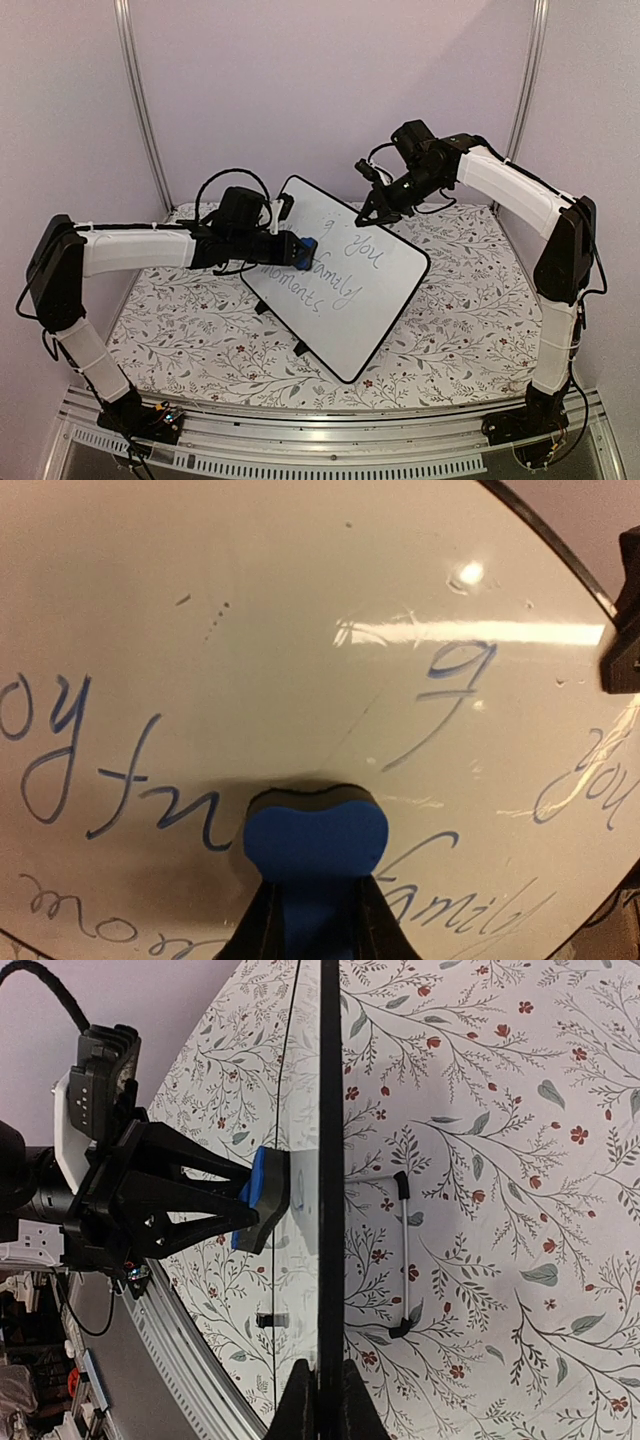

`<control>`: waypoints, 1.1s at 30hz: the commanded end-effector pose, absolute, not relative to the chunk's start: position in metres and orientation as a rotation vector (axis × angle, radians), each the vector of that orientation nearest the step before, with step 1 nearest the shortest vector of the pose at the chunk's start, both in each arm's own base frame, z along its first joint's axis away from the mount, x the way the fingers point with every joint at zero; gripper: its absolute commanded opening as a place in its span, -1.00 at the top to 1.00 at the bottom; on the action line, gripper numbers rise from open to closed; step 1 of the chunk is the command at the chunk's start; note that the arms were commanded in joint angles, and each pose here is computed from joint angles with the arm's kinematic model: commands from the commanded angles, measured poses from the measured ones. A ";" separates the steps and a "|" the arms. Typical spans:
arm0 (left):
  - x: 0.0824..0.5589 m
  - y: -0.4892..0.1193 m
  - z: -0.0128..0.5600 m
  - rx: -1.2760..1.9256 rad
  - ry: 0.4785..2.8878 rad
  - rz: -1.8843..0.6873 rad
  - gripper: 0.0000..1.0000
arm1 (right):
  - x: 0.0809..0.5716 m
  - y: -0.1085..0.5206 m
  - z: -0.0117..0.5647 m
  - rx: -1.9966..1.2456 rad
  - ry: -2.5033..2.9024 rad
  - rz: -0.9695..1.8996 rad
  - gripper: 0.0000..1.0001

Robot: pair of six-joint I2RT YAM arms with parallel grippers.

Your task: Erase the whiteboard

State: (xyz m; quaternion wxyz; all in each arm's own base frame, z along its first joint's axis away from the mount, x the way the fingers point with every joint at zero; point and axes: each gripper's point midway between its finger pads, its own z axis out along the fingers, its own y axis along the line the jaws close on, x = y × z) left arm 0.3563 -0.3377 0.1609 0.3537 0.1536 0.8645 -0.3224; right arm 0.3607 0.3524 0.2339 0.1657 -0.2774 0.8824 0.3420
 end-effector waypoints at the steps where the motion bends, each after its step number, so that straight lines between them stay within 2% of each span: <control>1: 0.349 -0.355 0.144 0.452 2.302 -0.823 1.00 | 0.332 0.373 0.237 -1.010 2.427 0.964 1.00; 10: 0.372 -0.384 0.176 0.510 2.240 -0.835 1.00 | 0.333 0.373 0.236 -1.009 2.427 0.962 1.00; 17: 0.383 -0.391 0.175 0.525 2.246 -0.802 1.00 | 0.332 0.373 0.237 -1.010 2.425 0.964 1.00; 33: 0.338 -0.355 0.134 0.479 2.335 -0.808 1.00 | 0.332 0.372 0.238 -1.009 2.424 0.963 1.00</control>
